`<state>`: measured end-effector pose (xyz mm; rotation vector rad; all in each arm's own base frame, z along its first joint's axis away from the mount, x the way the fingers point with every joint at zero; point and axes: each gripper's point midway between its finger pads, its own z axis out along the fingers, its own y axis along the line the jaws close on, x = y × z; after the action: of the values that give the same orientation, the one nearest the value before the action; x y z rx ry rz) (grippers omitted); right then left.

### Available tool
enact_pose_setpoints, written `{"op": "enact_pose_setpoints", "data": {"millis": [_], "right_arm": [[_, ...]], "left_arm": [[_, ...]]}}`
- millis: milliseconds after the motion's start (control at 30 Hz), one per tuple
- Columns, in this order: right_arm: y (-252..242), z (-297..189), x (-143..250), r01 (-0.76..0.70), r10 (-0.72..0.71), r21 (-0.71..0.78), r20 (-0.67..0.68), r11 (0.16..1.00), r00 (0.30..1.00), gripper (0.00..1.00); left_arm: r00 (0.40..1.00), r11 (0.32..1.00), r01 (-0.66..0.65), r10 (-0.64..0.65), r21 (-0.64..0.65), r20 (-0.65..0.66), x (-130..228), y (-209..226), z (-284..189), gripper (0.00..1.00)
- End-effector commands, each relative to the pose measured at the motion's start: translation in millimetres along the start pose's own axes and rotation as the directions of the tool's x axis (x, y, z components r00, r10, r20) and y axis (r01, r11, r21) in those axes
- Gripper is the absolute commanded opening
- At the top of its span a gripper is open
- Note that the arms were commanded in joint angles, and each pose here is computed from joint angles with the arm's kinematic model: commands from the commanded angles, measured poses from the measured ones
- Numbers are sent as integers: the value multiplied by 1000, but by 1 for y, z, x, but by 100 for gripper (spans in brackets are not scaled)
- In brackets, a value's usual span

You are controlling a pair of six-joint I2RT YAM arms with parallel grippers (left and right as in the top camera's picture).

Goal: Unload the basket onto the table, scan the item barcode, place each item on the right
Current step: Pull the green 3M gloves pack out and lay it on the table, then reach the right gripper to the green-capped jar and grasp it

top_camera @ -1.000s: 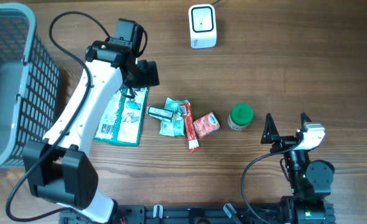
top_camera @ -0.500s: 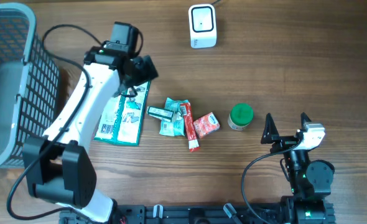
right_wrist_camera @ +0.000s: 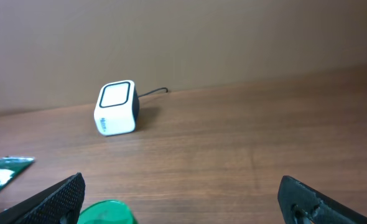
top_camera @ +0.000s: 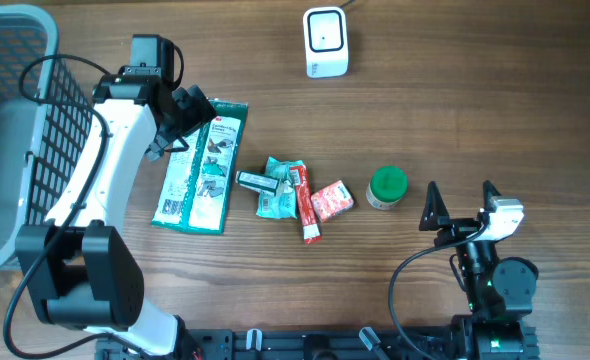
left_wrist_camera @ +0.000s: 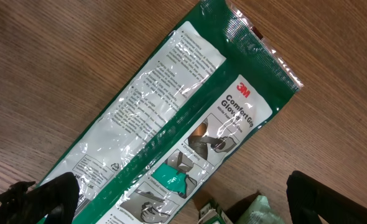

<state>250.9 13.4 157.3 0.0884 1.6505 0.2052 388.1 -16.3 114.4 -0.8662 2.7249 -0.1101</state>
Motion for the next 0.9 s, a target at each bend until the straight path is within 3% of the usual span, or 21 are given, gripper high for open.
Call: {"op": "enact_pose_setpoints", "data": {"millis": [0, 100, 233, 333, 433, 533, 667, 800, 867], "right_arm": [[4, 0, -1, -198, 198, -23, -2, 980, 980, 100], [3, 0, 1, -338, 338, -18, -13, 941, 941, 100], [11, 0, 2, -334, 333, -58, -32, 941, 943, 100], [39, -5, -2, -268, 256, -206, -83, 941, 963, 100], [53, -12, -28, -251, 239, -264, -77, 931, 968, 100], [68, -20, -79, -233, 220, -296, -77, 926, 972, 100], [80, -21, -136, -160, 104, -254, -219, 954, 970, 100], [83, -11, -161, -189, 85, -170, -487, 967, 869, 100], [85, -3, -163, -216, 97, -151, -559, 965, 823, 100]], "left_arm": [[1000, 1000, 17, -17, -4, -7, 2, 2, 2, 100], [1000, 1000, 17, -17, -5, -7, 2, 2, 2, 100], [1000, 1000, 17, -17, -4, -7, 2, 2, 2, 100], [1000, 1000, 17, -17, -4, -7, 2, 2, 2, 100], [1000, 1000, 17, -17, -4, -7, 2, 2, 2, 100], [1000, 1000, 17, -17, -4, -7, 2, 2, 2, 100], [1000, 1000, 17, -17, -4, -7, 2, 2, 2, 100], [1000, 1000, 17, -17, -4, -7, 2, 2, 2, 100], [1000, 1000, 17, -17, -5, -7, 2, 2, 2, 100]]}}
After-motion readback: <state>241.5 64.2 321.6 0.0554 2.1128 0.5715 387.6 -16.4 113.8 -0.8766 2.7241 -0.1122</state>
